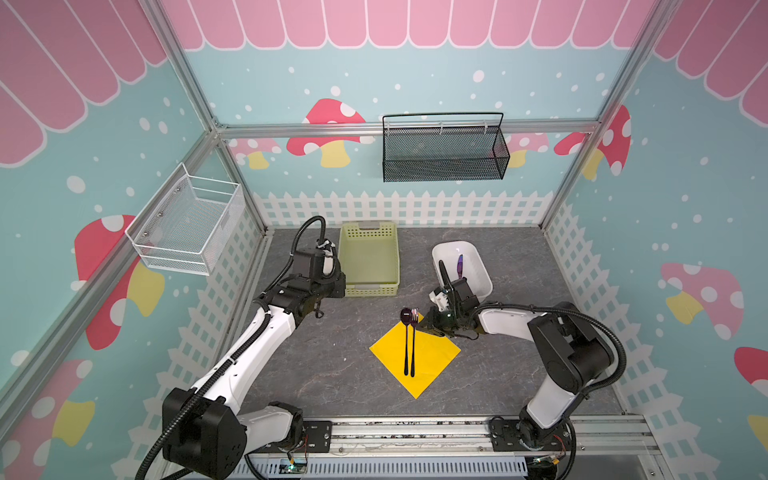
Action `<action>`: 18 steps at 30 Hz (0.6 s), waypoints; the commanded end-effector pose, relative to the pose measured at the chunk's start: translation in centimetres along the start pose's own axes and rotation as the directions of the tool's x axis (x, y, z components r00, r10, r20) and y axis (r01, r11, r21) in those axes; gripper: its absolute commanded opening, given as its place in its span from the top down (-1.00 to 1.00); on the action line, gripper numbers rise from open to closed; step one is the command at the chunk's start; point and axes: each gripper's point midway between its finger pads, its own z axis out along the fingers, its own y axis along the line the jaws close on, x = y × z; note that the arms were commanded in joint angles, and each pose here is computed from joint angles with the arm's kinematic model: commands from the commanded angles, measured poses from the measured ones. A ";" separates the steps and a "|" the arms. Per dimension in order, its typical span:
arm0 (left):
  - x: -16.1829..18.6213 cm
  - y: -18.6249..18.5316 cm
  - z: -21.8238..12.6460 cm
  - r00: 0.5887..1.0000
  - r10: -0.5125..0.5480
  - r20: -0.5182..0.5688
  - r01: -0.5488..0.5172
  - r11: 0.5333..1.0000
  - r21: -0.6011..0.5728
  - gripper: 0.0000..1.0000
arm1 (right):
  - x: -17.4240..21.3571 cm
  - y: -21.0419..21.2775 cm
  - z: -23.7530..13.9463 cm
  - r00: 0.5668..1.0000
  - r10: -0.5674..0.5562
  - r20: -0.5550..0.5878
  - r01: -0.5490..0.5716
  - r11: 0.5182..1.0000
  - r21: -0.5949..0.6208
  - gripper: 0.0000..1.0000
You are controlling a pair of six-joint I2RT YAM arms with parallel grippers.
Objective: Place the utensils on the paper napkin and roll it up
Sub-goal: 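Open the right gripper to release the fork onto the napkin, then raise the right gripper off the napkin and move it toward the white tray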
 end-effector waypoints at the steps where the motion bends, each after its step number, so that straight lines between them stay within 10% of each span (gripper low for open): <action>1: -1.3 -0.1 -0.8 0.999 0.002 0.034 -0.002 1.000 0.005 0.42 | 0.9 -0.1 -1.5 0.993 -0.114 0.004 0.114 0.991 0.064 0.65; 18: -1.2 -0.1 -0.5 1.000 0.002 0.028 -0.002 1.000 0.006 0.42 | 12.7 2.1 -1.3 0.969 -0.200 -0.147 0.177 0.971 -0.159 0.75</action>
